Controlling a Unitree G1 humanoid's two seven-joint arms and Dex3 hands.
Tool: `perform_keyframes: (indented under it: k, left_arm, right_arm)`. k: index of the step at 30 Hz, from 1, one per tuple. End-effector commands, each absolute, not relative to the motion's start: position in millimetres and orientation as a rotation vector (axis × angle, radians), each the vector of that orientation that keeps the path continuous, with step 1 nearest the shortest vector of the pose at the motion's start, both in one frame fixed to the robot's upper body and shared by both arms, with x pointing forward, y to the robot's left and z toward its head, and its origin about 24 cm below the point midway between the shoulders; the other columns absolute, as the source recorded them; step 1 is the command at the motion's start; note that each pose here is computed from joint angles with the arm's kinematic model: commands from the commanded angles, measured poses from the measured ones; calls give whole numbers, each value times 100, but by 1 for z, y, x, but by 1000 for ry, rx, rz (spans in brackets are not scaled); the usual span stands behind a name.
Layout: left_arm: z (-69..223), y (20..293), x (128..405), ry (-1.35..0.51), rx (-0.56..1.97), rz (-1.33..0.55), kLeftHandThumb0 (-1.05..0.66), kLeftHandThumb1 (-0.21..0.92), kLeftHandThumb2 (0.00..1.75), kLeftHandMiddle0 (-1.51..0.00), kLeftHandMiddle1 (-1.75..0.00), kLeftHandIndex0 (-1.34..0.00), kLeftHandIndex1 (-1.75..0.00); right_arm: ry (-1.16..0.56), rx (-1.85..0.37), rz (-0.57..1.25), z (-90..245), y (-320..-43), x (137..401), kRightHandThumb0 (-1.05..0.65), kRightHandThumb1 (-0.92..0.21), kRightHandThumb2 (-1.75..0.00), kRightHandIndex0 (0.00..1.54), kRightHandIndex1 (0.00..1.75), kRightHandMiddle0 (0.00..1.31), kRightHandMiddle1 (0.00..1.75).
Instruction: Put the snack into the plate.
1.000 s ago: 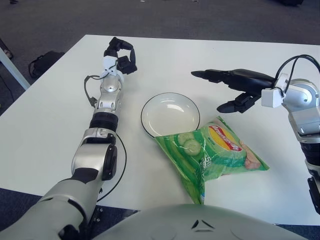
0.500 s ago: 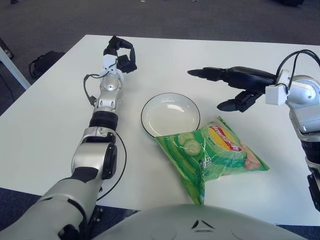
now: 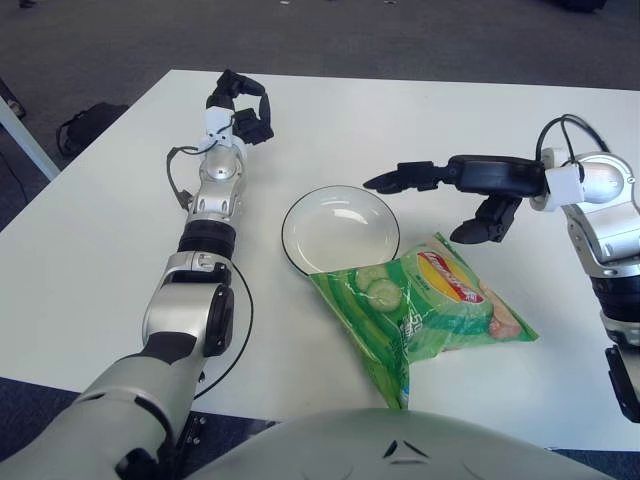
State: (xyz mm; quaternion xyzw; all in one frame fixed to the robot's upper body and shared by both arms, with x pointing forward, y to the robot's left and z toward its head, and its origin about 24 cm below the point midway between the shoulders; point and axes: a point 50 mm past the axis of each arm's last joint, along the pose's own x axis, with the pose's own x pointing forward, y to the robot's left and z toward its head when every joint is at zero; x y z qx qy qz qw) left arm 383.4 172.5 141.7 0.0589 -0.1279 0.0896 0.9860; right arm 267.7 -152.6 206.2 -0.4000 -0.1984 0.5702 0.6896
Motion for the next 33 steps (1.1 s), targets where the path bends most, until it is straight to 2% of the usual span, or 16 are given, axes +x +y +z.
perform_keyframes:
  k: [1, 16, 21, 33]
  left_arm:
    - [150, 176, 385, -277, 116, 187, -43, 48, 111, -122, -175, -49, -175]
    - [151, 175, 385, -279, 109, 189, -42, 51, 107, -120, -175, -46, -175]
    - [151, 175, 385, -277, 105, 191, -42, 51, 108, -121, -175, -47, -175]
    - [153, 176, 383, -285, 110, 199, -43, 50, 108, -122, -175, -47, -175]
  right_arm:
    - [-513, -989, 1251, 213, -156, 266, -95, -92, -67, 23, 9, 0, 44]
    - [-676, -1091, 1293, 210, -160, 262, -93, -92, -66, 25, 11, 0, 34]
    - [-737, -1050, 1299, 204, -156, 259, -94, -92, -66, 25, 11, 0, 37]
    - [-625, -1040, 1433, 204, -160, 253, -99, -92, -72, 29, 16, 0, 39]
